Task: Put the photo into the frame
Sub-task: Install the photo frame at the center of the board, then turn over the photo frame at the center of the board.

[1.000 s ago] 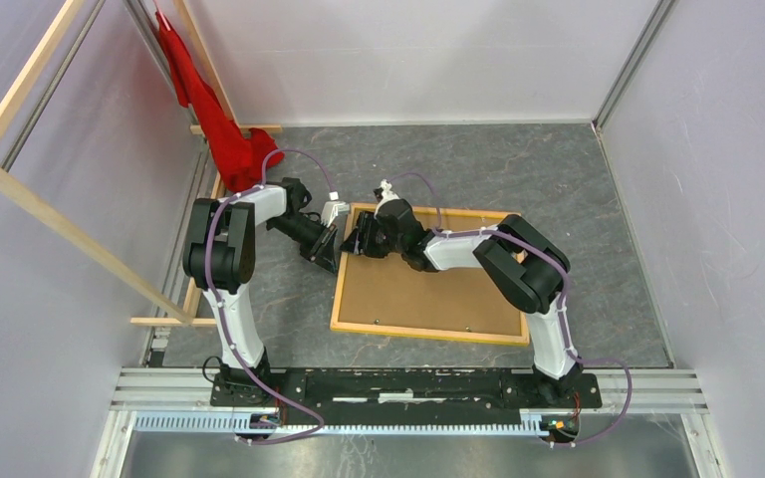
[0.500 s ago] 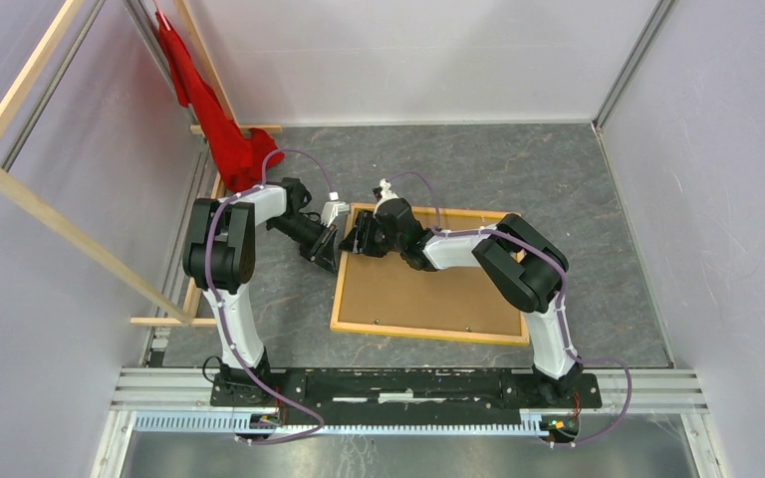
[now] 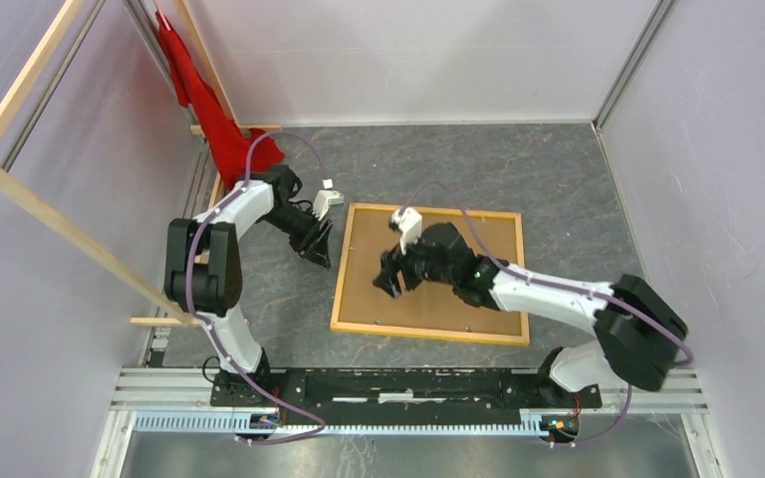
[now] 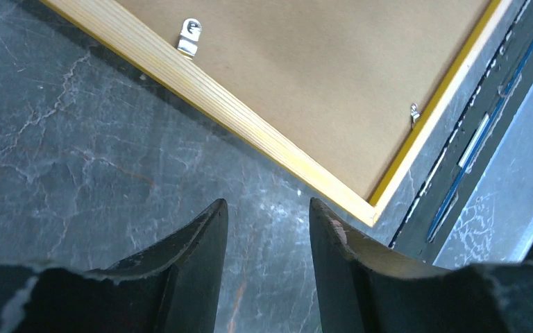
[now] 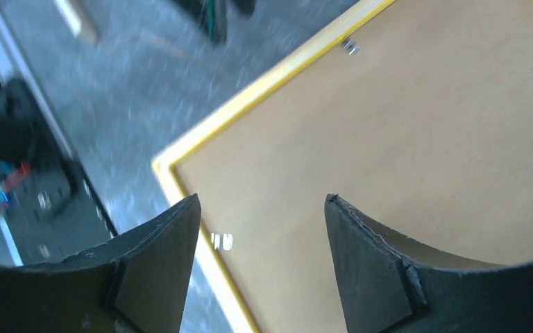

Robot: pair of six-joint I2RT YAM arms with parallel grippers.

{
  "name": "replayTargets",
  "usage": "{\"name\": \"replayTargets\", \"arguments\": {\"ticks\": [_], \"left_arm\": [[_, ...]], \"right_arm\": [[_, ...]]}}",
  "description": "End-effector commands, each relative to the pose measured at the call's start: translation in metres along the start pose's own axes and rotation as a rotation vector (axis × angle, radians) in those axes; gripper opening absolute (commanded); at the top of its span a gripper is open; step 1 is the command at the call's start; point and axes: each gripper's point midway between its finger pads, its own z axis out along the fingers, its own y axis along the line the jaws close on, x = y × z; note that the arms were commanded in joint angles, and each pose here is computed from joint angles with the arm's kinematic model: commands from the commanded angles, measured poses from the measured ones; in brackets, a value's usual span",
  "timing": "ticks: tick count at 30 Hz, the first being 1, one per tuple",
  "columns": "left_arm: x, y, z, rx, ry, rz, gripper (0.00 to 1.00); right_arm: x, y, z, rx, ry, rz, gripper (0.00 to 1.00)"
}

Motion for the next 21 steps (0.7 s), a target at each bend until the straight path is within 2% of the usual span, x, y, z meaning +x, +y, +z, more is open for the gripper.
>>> {"name": "replayTargets", "arguments": {"ticks": [1,9,10,12,13,21], "left_arm": [[0.012,-0.021,-0.015,-0.027,0.025,0.135,0.56],[0.037,-0.047,-0.025,-0.03,0.066,0.192,0.59],[0.04,-0.052,-0.026,-0.027,0.069,0.211,0.62],[0.047,-0.061,-0.029,-0.027,0.07,0.256,0.76],[0.052,-0.064,-0.029,-0.03,0.076,0.274,0.8],[0.057,-0.07,-0.044,-0.131,0.066,0.404,0.85]], "right_arm": [[0.07,0.006,-0.038,-0.022,0.192,-0.293,0.73],[0.116,0.017,-0.064,-0.016,0.298,-0.462,0.7],[0.119,0.016,-0.065,-0.005,0.312,-0.481,0.7],[0.123,0.014,-0.065,0.029,0.336,-0.515,0.68],[0.126,0.014,-0.065,0.039,0.347,-0.525,0.67],[0.139,0.016,-0.065,0.049,0.376,-0.567,0.58]]}}
